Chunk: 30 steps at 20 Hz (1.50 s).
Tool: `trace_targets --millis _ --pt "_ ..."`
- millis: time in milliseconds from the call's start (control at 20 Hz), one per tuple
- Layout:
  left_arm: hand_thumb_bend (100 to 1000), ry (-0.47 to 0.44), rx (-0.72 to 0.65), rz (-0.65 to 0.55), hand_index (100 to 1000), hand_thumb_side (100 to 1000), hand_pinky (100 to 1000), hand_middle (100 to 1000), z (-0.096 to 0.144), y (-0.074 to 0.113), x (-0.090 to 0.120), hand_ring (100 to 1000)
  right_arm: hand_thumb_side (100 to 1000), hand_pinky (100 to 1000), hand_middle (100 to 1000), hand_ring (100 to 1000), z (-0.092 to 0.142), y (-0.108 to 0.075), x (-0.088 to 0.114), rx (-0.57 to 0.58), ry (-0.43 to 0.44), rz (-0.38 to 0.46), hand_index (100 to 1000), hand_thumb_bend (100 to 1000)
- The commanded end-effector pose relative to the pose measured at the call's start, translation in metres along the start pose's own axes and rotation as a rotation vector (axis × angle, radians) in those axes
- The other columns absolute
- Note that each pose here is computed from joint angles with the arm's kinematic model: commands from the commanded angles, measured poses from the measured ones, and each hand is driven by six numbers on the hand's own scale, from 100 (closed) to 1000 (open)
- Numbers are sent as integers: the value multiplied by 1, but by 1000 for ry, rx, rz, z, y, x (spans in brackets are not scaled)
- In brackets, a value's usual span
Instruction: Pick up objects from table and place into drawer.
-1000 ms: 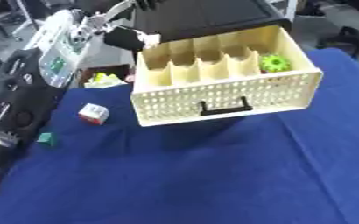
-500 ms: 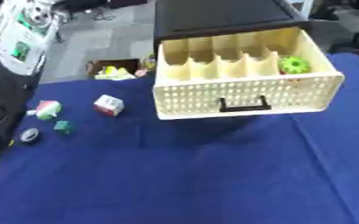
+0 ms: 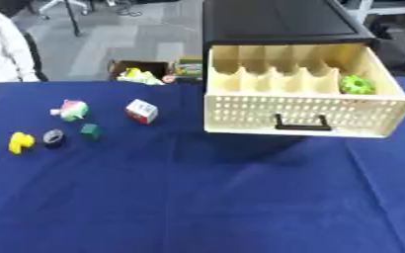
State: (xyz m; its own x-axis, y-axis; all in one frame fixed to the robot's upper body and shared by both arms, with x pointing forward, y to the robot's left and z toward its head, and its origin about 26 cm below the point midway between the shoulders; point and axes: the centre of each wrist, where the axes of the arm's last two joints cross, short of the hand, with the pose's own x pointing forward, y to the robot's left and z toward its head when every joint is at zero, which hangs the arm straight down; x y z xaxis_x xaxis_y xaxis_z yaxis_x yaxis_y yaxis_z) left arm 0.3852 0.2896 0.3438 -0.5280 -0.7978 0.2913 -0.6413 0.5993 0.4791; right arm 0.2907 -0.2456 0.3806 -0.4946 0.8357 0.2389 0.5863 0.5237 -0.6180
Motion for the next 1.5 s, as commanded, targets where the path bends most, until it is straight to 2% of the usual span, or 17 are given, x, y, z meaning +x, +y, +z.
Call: trace_targets --millis 50,200,300,400,550,750,900,1150,1500 --pt "100 -39 95 5 772 683 421 580 1 26 9 583 1000 446 431 516 -2 -5 9 85 -54 17 740 234" --pt "100 -43 134 41 771 683 420 578 15 31 16 581 1000 448 439 522 -1 1 12 196 -69 7 740 232" --pt "100 -39 209 189 770 684 420 577 35 46 41 580 1000 452 442 526 -6 -10 15 331 -78 5 742 227" --pt "100 -1 236 280 766 688 419 574 47 50 47 577 1000 459 454 538 -10 -20 17 443 -92 15 746 217" --pt "100 61 255 342 760 698 417 571 61 48 40 572 975 468 474 554 -13 -24 22 605 -116 6 753 194" --pt "100 143 275 362 758 710 412 569 77 44 28 568 943 476 503 576 -16 -23 31 784 -137 -44 764 171" --pt "100 185 282 366 757 714 410 568 84 41 22 566 931 481 515 586 -17 -20 36 858 -140 -82 768 155" --pt "100 242 287 376 756 727 408 565 96 36 16 562 902 493 530 602 -14 -3 44 1009 -105 -147 772 122" --pt "100 264 301 403 755 736 409 564 101 33 14 562 894 521 575 638 -13 17 64 1143 -91 -215 788 100"
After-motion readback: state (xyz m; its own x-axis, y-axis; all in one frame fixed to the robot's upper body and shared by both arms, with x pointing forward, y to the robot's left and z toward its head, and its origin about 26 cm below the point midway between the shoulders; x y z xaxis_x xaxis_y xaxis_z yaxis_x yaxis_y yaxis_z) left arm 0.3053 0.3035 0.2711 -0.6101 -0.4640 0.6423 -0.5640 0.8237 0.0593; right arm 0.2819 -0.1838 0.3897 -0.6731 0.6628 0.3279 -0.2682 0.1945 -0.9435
